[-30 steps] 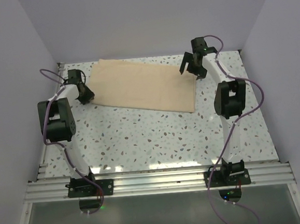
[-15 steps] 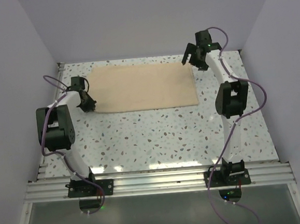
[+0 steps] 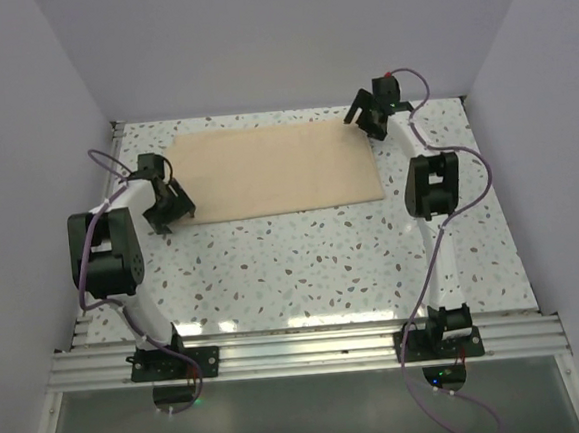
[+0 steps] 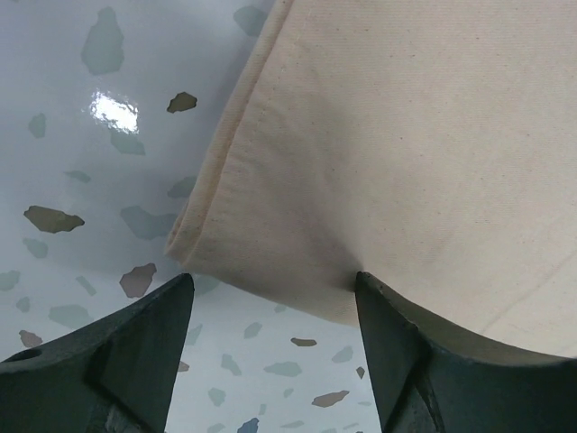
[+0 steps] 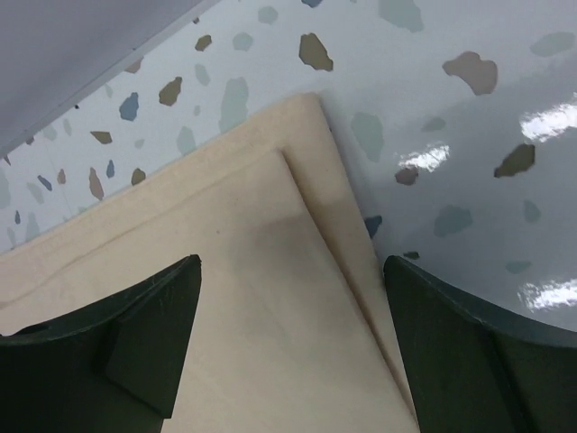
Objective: Open and lay out the surgical kit
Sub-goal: Open the surgical kit at the center of the board.
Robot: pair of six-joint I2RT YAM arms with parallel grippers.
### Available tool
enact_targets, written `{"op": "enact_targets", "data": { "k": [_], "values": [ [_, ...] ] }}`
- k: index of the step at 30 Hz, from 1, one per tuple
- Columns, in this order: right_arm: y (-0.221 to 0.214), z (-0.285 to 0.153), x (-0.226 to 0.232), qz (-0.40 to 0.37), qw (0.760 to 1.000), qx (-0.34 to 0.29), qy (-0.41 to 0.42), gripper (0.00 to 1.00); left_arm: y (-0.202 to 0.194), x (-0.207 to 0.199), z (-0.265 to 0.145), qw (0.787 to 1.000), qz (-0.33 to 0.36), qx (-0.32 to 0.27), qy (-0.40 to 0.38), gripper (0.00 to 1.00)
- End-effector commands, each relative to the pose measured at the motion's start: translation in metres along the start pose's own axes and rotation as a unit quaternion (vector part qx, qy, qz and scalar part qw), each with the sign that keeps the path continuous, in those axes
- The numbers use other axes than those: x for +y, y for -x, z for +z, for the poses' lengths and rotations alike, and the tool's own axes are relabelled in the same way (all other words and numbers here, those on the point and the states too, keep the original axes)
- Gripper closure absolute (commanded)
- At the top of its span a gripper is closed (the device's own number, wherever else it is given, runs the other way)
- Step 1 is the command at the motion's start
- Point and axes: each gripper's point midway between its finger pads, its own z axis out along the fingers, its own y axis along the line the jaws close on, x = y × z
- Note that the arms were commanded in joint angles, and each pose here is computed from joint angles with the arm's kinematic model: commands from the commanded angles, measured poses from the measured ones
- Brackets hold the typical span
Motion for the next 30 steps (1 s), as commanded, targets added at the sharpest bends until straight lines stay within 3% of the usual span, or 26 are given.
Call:
{"op": "enact_targets", "data": {
  "k": [1, 11, 22, 30],
  "values": [
    [0.045, -0.008, 0.054, 0.026, 0.993, -0.068, 0.095, 0.14, 0.013, -0.002, -0.022, 1.000, 0.008, -0.022, -0.005, 0.24],
    [0.043, 0.020, 0.048, 0.043, 0.991, -0.082, 0.095, 0.16, 0.004, 0.009, -0.031, 1.000, 0.008, -0.021, 0.010, 0.26],
    [0.107, -0.025, 0.055, 0.007, 0.978, -0.197, 0.073, 0.18, 0.002, 0.011, -0.031, 1.000, 0.007, -0.018, 0.019, 0.27],
    [0.103, -0.022, 0.071, 0.027, 0.976, -0.184, 0.115, 0.18, 0.003, 0.010, -0.023, 1.000, 0.012, -0.011, 0.020, 0.28]
  ]
}}
